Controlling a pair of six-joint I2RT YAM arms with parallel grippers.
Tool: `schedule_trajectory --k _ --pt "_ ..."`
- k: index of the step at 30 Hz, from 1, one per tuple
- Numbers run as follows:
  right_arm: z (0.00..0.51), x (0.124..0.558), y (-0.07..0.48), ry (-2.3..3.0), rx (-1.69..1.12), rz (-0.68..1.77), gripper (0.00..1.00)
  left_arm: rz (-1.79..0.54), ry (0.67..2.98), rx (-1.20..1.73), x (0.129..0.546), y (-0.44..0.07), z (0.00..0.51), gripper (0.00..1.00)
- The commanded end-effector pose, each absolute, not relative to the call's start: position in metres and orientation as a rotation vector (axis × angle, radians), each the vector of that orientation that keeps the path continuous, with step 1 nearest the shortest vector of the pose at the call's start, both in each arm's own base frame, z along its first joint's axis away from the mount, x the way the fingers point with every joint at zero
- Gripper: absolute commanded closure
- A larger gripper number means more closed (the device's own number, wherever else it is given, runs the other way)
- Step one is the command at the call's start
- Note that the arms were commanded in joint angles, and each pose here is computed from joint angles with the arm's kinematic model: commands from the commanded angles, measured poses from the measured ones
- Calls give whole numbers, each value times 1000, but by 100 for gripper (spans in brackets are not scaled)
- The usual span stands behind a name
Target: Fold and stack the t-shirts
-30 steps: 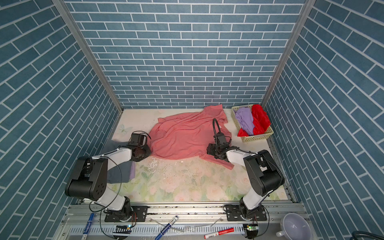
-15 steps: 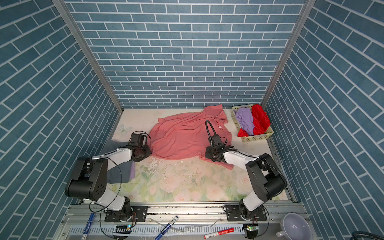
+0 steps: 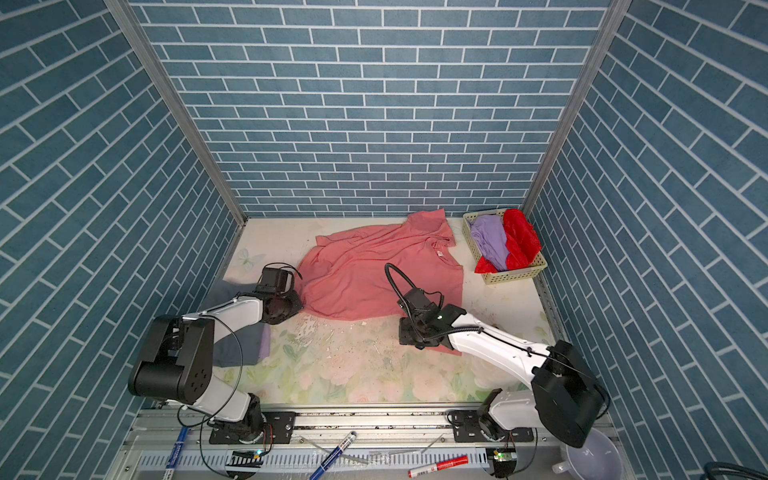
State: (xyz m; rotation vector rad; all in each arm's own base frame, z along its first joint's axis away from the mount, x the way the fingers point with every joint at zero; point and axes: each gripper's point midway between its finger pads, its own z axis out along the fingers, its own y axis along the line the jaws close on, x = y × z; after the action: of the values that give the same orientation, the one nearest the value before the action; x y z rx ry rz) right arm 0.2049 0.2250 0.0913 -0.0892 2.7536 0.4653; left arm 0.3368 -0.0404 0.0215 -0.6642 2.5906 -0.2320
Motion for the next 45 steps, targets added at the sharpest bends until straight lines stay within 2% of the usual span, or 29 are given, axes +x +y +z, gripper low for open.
schedule_trajectory --k 1,5,9,16,24,30,33,35,37,38,39,42,45 --pt "115 220 194 2663 65 308 45 -216 2623 -657 325 -38 18 93" --pt "104 231 150 2641 227 138 38 -213 2611 -647 326 -37 22 93" --pt "91 252 114 2596 383 103 32 -211 2621 -635 325 -37 20 93" --pt "65 226 73 2681 519 -66 25 -219 2624 -658 315 -37 11 93" --pt "26 215 81 2776 575 69 22 -230 2624 -649 315 -38 13 93" --pt "3 214 102 2825 571 210 24 -235 2619 -652 313 -38 13 93" --pt "-6 214 108 2853 575 233 32 -233 2615 -656 311 -38 14 93" --pt "-11 217 114 2867 565 254 46 -236 2612 -658 311 -38 15 93" --pt "-12 223 121 2869 551 285 80 -248 2609 -660 312 -39 17 93" --pt "-11 227 124 2857 547 301 94 -256 2602 -658 314 -40 19 93" --pt "-8 232 126 2842 542 316 100 -260 2597 -657 314 -40 21 94" --pt "16 254 132 2747 506 357 100 -272 2572 -651 317 -40 31 95" --pt "66 284 136 2591 445 393 100 -306 2534 -626 321 -43 47 97"
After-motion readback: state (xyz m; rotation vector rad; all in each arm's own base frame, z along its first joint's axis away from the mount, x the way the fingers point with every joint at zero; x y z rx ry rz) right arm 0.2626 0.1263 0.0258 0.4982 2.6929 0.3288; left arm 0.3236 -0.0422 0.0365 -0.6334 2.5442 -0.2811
